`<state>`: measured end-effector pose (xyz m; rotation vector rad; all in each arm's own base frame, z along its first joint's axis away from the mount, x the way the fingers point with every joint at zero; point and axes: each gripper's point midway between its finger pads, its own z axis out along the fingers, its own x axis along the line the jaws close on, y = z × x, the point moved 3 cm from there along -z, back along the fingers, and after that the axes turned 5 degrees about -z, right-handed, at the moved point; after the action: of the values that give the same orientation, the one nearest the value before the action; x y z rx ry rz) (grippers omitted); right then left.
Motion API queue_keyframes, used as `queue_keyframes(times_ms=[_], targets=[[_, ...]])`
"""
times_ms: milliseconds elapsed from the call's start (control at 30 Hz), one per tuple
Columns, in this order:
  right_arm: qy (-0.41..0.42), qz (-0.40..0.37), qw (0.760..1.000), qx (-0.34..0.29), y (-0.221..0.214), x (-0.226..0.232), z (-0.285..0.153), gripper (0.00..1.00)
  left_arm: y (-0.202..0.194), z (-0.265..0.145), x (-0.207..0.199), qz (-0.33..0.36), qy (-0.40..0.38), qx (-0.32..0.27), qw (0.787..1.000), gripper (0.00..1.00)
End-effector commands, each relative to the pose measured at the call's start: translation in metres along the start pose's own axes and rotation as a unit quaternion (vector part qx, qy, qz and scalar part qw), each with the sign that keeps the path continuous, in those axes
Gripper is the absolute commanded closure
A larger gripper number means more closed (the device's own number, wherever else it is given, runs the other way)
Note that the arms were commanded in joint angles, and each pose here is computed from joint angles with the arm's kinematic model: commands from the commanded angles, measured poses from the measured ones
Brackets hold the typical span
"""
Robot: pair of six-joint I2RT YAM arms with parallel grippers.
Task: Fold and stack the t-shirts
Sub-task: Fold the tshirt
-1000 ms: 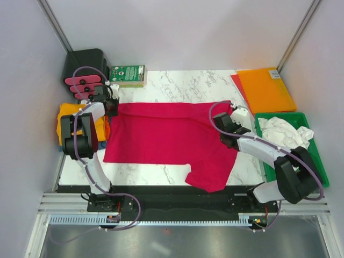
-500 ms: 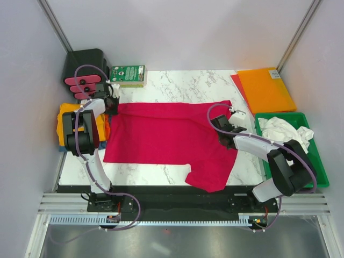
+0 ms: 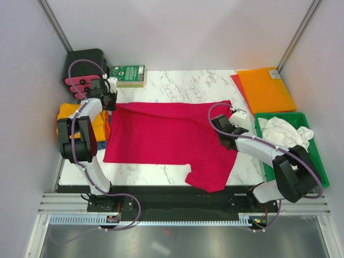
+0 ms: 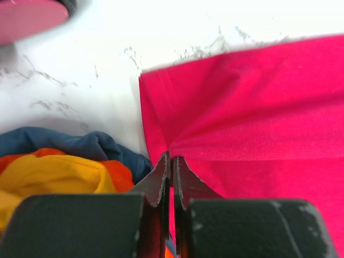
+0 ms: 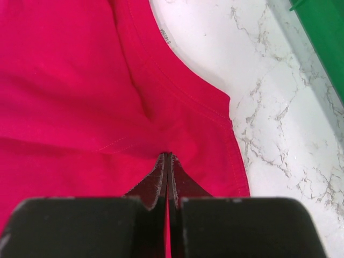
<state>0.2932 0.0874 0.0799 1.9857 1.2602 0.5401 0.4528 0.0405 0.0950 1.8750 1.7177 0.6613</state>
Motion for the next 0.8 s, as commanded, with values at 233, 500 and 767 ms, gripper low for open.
queue_keyframes(times_ms=[233,500,767], targets=[[-0.004,0.008,1.000,-0.004,0.001,0.001,-0.005,1.00,-0.012,-0.017,-0.004,0.023,-0.011,0.004,1.000,0.98],[-0.006,0.004,1.000,0.015,-0.013,-0.003,-0.004,1.00,-0.036,-0.003,-0.002,0.034,-0.012,0.050,0.998,0.98],[-0.031,-0.016,0.998,0.047,-0.027,-0.006,0.003,1.00,-0.045,0.016,0.001,0.030,-0.009,0.080,0.996,0.98]])
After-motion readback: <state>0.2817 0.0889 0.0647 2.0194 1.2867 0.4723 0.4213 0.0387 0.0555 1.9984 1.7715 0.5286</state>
